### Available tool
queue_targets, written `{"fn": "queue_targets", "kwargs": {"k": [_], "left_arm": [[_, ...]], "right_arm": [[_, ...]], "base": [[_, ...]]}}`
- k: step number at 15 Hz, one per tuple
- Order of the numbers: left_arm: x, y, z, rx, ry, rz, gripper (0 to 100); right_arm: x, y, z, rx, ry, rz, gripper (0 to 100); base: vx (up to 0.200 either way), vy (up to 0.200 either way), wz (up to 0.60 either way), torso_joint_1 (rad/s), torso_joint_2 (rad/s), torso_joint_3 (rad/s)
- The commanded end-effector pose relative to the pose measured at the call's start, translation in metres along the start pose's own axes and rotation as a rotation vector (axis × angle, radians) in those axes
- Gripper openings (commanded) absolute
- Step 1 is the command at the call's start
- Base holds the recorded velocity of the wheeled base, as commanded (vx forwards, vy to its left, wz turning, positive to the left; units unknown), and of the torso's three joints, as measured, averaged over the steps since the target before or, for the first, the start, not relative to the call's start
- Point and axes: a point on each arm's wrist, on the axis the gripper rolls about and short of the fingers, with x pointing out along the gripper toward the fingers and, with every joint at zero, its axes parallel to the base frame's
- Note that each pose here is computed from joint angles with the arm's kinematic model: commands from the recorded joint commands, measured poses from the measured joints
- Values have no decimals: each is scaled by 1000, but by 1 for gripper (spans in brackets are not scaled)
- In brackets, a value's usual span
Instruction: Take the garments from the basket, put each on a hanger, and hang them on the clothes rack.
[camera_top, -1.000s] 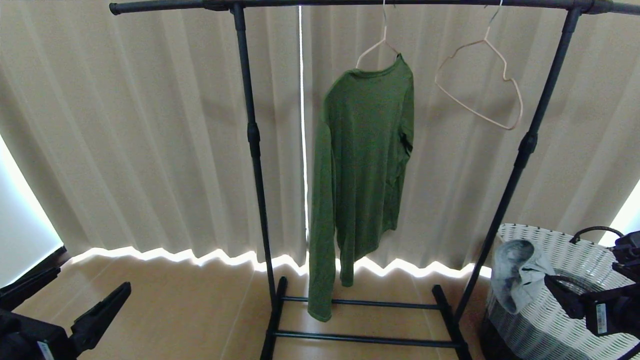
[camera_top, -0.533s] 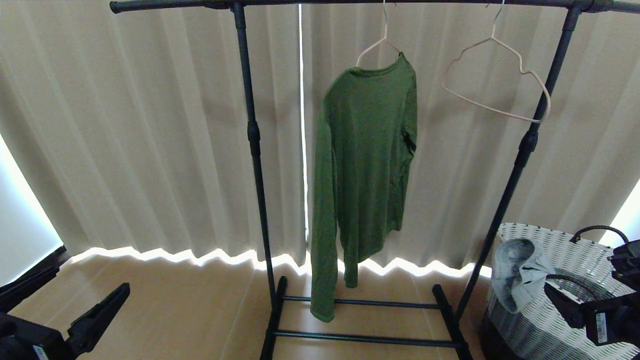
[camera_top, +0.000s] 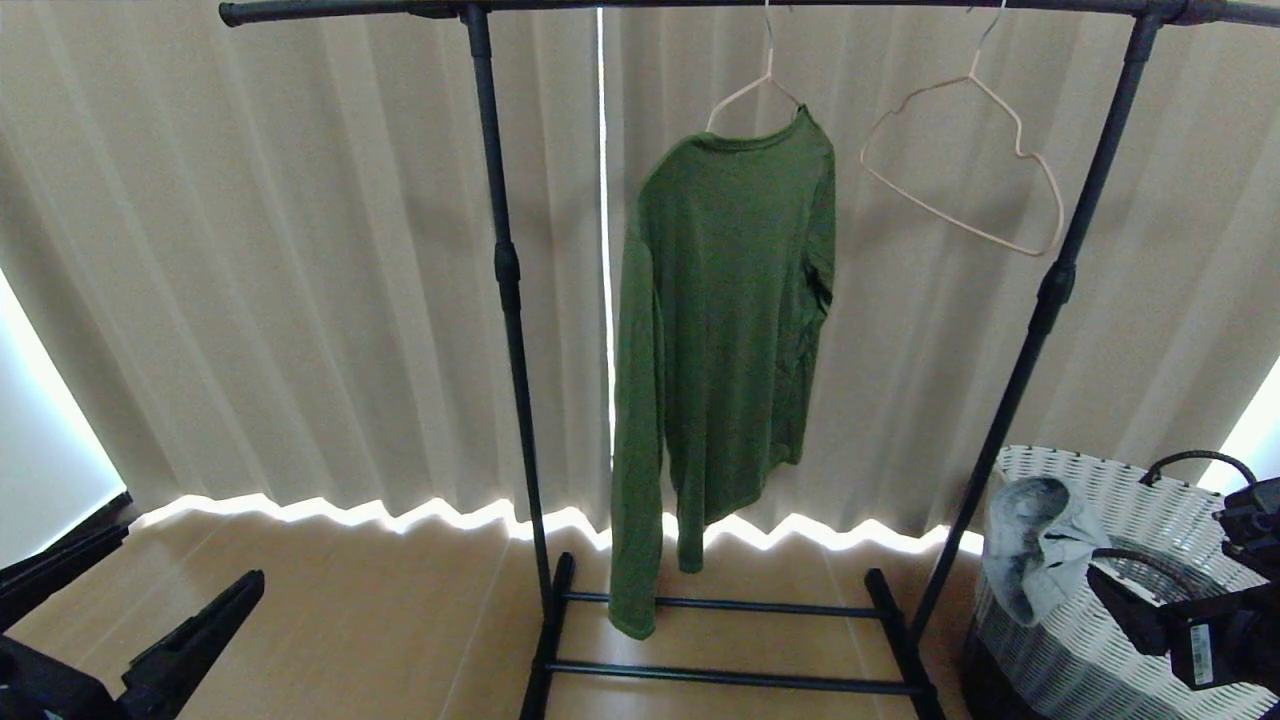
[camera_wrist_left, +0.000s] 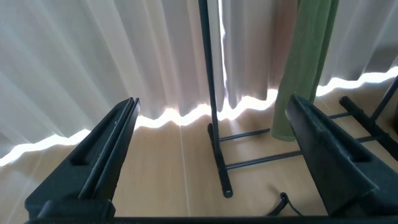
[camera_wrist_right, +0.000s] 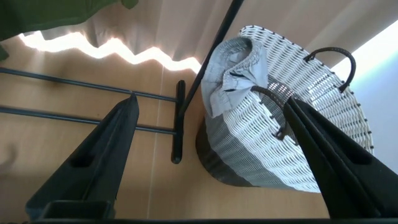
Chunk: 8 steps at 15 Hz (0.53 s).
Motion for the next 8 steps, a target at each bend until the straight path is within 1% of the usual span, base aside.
{"fn": "queue_targets", "kwargs": {"k": [1,8], "left_arm": [[0,0,-1,9,1,-1,100],[-2,-1,-4,32,8,-2,100]], "right_arm": [[0,0,0,-2,3,0,100],[0,0,-1,-2,3,0,100]], "base": [[0,-200,0,-2,2,-2],[0,-200,0,2,2,5]]}}
